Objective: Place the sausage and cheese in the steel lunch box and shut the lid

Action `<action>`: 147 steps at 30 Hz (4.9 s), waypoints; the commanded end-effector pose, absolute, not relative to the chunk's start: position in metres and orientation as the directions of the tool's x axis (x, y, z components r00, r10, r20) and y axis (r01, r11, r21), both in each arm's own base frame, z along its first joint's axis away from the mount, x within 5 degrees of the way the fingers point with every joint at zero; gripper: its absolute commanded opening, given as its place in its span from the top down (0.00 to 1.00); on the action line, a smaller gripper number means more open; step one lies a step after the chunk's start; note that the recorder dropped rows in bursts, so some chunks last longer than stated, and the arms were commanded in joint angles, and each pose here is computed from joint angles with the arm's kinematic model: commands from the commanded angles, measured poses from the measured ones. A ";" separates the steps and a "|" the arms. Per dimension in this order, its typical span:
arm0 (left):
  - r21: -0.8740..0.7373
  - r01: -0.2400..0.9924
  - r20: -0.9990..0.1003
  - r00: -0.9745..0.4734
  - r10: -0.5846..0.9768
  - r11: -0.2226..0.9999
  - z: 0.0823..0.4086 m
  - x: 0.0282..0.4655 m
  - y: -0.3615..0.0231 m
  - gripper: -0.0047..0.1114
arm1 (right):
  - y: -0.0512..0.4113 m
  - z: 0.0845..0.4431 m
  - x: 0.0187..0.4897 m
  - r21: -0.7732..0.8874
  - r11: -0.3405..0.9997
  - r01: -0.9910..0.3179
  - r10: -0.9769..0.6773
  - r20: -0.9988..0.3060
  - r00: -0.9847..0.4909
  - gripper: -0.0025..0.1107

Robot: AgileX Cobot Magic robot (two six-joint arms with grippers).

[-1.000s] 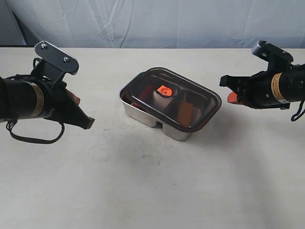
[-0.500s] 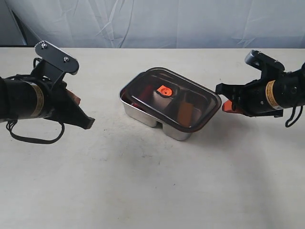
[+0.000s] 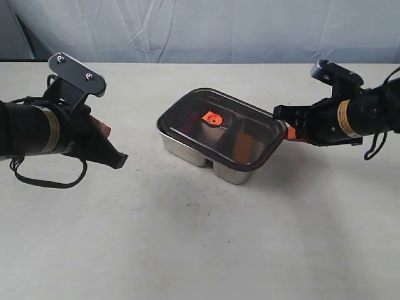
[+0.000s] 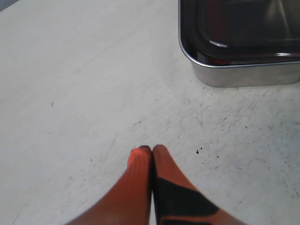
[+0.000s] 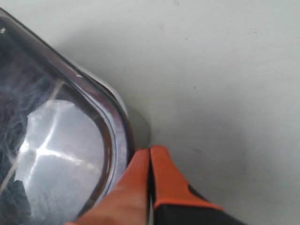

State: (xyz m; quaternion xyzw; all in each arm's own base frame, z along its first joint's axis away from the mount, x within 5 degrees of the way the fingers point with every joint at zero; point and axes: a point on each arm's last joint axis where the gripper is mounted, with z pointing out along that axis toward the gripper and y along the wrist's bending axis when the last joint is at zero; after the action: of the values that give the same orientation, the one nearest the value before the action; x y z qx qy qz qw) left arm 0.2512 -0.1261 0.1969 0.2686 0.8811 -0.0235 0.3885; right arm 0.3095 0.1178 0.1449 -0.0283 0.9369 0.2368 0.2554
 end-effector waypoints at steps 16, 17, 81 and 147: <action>0.170 0.498 -0.701 -0.546 0.460 0.851 0.198 0.252 -0.126 0.96 | 0.122 0.139 0.319 0.448 0.880 -0.157 0.085 -0.473 -0.877 0.98; 0.170 0.498 -0.701 -0.546 0.460 0.851 0.198 0.252 -0.126 0.96 | 0.123 0.141 0.321 0.451 0.878 -0.162 0.085 -0.479 -0.874 0.98; 0.215 0.409 -0.661 -0.608 0.440 0.887 0.195 0.257 -0.107 0.96 | 0.125 0.144 0.294 0.518 0.834 -0.190 0.055 -0.420 -0.906 0.98; -0.487 0.698 -0.698 -0.672 0.246 0.525 0.153 0.387 -0.172 0.96 | 0.182 0.158 0.332 0.468 0.820 -0.329 -0.023 -0.548 -0.836 0.98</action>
State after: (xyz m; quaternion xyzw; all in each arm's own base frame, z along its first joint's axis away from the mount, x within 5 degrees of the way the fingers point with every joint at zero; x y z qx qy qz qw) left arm 0.3868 -0.1711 0.1502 0.2845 0.8255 -0.3959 0.2844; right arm 0.3285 0.1849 0.1559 -0.1141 0.9133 0.2933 0.2585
